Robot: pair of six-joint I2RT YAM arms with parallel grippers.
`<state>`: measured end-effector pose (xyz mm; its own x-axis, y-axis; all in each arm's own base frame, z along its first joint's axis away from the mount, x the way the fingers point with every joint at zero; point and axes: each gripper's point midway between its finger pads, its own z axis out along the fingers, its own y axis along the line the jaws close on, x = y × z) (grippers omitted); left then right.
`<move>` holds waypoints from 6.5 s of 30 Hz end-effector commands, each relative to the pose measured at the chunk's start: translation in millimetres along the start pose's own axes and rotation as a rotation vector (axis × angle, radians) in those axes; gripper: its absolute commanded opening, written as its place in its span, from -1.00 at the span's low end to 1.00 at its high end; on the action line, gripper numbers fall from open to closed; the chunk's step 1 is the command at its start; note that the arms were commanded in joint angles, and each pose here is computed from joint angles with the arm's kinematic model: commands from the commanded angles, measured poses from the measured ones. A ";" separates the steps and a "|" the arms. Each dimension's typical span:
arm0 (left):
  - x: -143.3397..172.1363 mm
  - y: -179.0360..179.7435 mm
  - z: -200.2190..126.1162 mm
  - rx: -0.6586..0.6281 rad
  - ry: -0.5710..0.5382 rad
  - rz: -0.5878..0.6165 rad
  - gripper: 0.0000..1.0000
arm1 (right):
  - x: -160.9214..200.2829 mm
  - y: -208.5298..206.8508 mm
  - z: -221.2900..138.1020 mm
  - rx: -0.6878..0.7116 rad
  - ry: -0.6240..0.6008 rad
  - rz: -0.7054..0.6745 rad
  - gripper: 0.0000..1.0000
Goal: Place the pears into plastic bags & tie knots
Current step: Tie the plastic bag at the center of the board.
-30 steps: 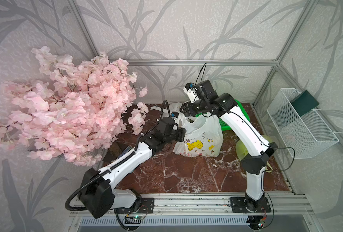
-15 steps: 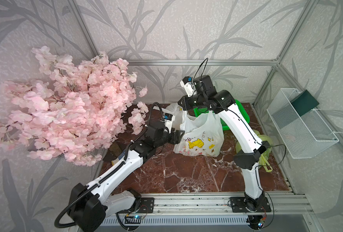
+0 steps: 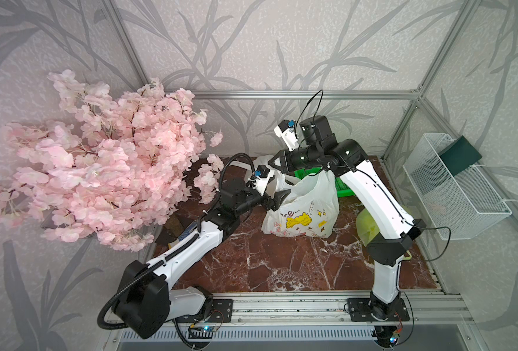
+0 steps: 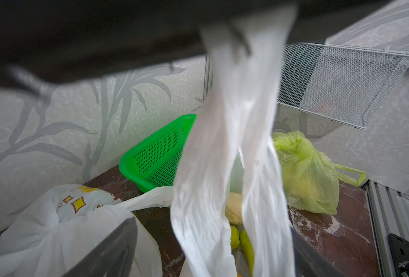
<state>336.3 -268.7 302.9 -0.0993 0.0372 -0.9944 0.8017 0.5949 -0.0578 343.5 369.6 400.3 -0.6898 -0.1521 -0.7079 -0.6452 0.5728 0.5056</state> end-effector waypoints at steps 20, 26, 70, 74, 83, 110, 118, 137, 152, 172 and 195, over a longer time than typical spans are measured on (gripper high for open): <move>-22.2 -1.4 23.7 0.108 -0.006 -0.051 -1.00 | -29.8 -70.7 -103.8 0.094 -0.260 0.088 0.23; -21.5 12.0 16.1 0.046 0.024 -0.114 -1.00 | 31.4 -172.7 -144.7 0.462 -0.360 0.032 0.57; 16.6 38.5 25.5 0.005 0.377 -0.351 -1.00 | 76.1 -172.3 -50.0 0.328 -0.287 -0.471 -1.00; 26.5 12.6 36.3 0.245 0.438 -0.426 -0.98 | 85.0 -130.7 -43.8 0.297 -0.251 -0.669 -1.00; 9.1 -12.4 29.2 0.526 0.311 -0.394 -0.59 | 97.4 -111.0 -13.9 0.252 -0.097 -0.812 -1.00; -6.0 -14.8 30.2 0.568 0.222 -0.342 -0.92 | 107.1 -91.3 5.5 0.178 0.039 -0.781 -1.00; 0.6 7.0 32.1 0.445 0.211 -0.306 -1.00 | 82.6 -90.1 -38.2 0.114 -0.099 -0.484 0.07; -6.8 5.4 29.3 0.409 0.175 -0.245 -1.00 | 32.3 -141.4 -48.4 0.091 -0.108 0.253 0.26; -7.1 -1.2 29.1 0.428 0.177 -0.238 -1.00 | 19.5 -131.7 -10.9 -0.083 -0.105 0.321 -0.37; 21.8 6.6 35.0 0.378 0.242 -0.366 -0.69 | -0.4 -99.6 -46.0 -0.129 -0.228 0.196 -1.00; 13.0 19.0 40.6 0.330 0.298 -0.453 -1.00 | 203.9 -71.6 28.5 -0.179 0.028 -0.109 -1.00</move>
<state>345.7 -300.4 259.7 -0.6731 0.1596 -0.7222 0.7320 0.2832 -0.6196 277.6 310.7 235.1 -0.6355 -0.1527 -0.7568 -0.7191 0.4740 0.5082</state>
